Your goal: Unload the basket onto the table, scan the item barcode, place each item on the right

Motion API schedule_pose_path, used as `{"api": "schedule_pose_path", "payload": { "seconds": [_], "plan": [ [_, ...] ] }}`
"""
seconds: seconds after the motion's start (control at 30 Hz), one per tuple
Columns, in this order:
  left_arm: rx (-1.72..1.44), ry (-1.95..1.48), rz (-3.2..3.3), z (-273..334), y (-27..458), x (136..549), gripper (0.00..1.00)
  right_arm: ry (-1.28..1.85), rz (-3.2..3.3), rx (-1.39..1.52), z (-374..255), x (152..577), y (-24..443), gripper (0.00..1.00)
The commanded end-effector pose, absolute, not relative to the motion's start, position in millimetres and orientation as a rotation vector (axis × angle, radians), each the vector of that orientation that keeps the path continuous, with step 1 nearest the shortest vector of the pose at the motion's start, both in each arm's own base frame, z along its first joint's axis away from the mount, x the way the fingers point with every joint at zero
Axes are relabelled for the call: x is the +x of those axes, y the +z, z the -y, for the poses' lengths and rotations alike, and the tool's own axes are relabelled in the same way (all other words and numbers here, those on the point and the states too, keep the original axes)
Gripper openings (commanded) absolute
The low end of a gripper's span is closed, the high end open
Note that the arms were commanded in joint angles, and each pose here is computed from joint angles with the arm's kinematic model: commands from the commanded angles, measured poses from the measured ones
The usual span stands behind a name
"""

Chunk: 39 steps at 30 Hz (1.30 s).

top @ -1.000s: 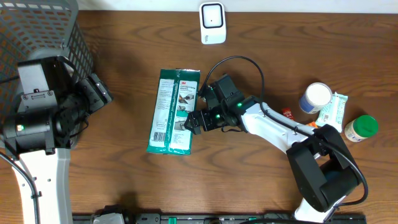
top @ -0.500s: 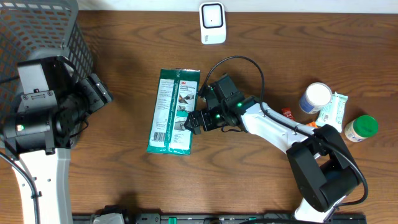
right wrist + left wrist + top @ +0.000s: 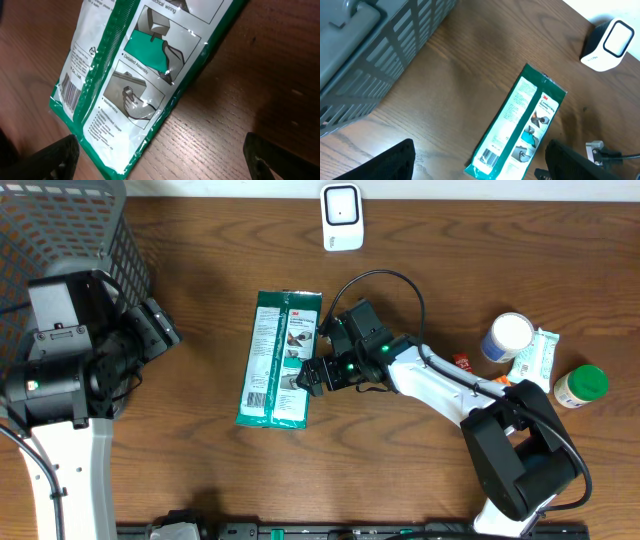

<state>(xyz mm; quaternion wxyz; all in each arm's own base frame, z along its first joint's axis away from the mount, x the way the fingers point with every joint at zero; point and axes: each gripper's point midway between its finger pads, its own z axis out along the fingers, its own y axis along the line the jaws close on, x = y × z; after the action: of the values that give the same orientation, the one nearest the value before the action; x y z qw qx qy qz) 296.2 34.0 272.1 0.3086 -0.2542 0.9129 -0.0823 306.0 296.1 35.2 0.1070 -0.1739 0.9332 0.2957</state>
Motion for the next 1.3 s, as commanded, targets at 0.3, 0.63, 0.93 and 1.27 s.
{"api": "schedule_pose_path", "payload": {
  "seconds": [0.3, 0.63, 0.93, 1.27],
  "plan": [
    [-0.641, -0.179, -2.308, -44.2, 289.3, 315.2, 0.81, 1.152, -2.795, -0.312, -281.5, 310.7, 49.1, 0.99],
    [-0.553, -0.255, -2.110, -41.1, 329.9, 349.5, 0.81, 1.152, -2.790, -0.282, -274.8, 316.9, 49.6, 0.99],
    [-0.525, -0.433, -2.409, 2.4, 267.4, 323.0, 0.55, 1.148, -2.790, -0.286, -274.7, 316.8, 49.2, 0.99],
    [-0.482, -0.450, -2.650, 27.7, 196.5, 327.8, 0.08, 1.136, -2.792, -0.282, -273.8, 317.5, 48.4, 0.99]
  ]
}}
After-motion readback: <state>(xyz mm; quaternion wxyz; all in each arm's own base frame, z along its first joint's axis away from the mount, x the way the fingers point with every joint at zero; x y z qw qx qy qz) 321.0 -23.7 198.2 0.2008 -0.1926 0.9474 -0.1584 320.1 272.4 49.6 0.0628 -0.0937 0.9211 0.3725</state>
